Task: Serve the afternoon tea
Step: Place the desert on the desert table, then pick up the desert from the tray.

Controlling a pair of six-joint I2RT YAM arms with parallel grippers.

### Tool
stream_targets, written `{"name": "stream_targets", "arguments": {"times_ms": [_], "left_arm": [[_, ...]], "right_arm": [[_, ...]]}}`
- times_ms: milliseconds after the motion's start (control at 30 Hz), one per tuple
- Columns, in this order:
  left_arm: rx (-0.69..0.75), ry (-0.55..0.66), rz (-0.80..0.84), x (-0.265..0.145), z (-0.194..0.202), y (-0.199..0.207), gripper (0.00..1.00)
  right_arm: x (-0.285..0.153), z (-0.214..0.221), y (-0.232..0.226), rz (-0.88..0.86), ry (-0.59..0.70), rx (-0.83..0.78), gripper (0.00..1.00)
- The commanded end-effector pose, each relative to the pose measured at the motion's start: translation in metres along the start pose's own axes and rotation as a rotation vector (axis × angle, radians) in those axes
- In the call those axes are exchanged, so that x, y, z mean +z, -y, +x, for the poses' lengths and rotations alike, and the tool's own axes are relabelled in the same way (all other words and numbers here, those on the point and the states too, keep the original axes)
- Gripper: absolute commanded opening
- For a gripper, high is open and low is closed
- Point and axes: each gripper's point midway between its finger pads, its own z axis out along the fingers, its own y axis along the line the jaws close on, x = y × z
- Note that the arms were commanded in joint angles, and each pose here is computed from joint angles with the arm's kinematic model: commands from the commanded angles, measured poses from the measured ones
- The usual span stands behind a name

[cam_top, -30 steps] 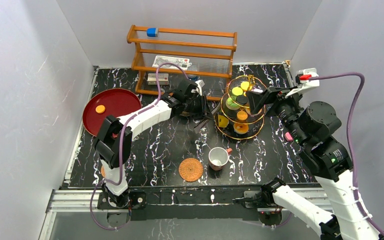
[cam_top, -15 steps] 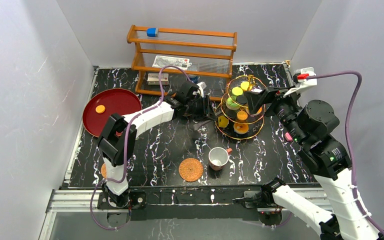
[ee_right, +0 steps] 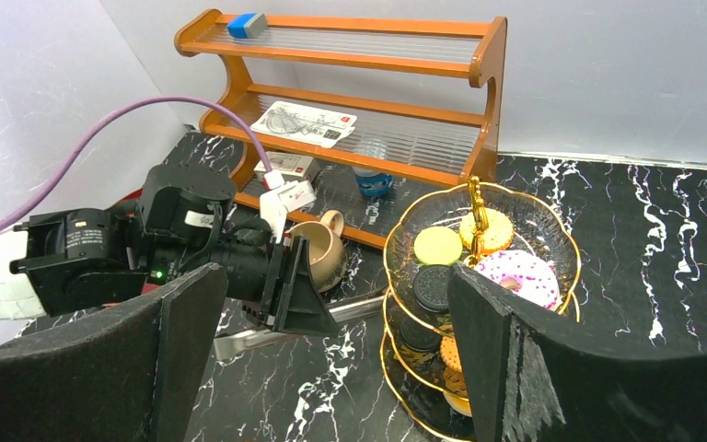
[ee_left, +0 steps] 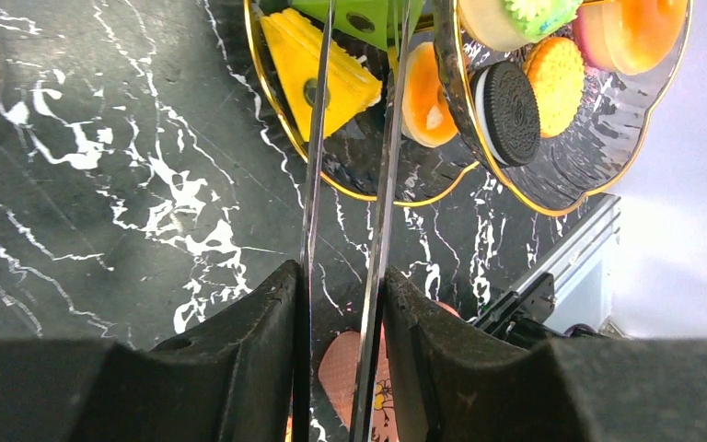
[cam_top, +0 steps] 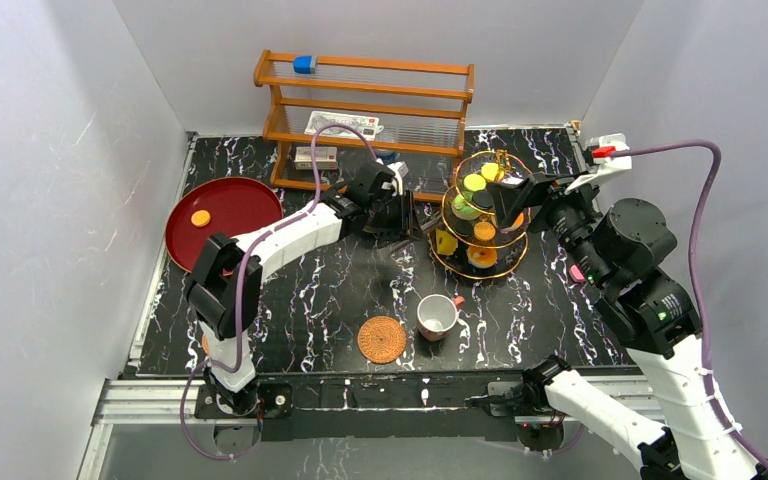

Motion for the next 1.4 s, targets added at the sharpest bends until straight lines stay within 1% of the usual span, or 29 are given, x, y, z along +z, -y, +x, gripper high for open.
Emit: {"name": "stream_targets", "arguments": {"times_ms": [0,300,567,733,800,867,1100,1367], "left_arm": [[0.067,0.095,-0.013,-0.032,-0.023,0.015,0.35],[0.083,0.090,-0.014,-0.032,-0.027,0.018,0.36],[0.140,0.139,-0.101,-0.049,-0.043,0.012,0.36],[0.180,0.180,-0.199,-0.067,-0.049,-0.003,0.36],[0.203,0.204,-0.270,-0.075,-0.055,-0.014,0.36],[0.219,0.203,-0.325,-0.083,-0.056,-0.022,0.36],[0.271,0.251,-0.486,-0.114,-0.070,-0.041,0.36],[0.315,0.311,-0.708,-0.159,-0.081,-0.074,0.42]], "right_arm": [[-0.004,-0.014,-0.004,-0.018,0.046,0.006,0.99],[-0.003,-0.013,-0.005,-0.023,0.048,0.009,0.99],[-0.002,-0.012,-0.007,-0.033,0.054,0.017,0.99],[0.000,-0.003,-0.006,-0.033,0.030,0.016,0.99],[0.000,-0.002,-0.005,-0.030,0.031,0.015,0.99],[0.000,-0.003,-0.005,-0.029,0.032,0.017,0.99],[0.004,0.002,-0.007,-0.041,0.028,0.020,0.99],[0.005,0.003,-0.007,-0.041,0.031,0.019,0.99]]}}
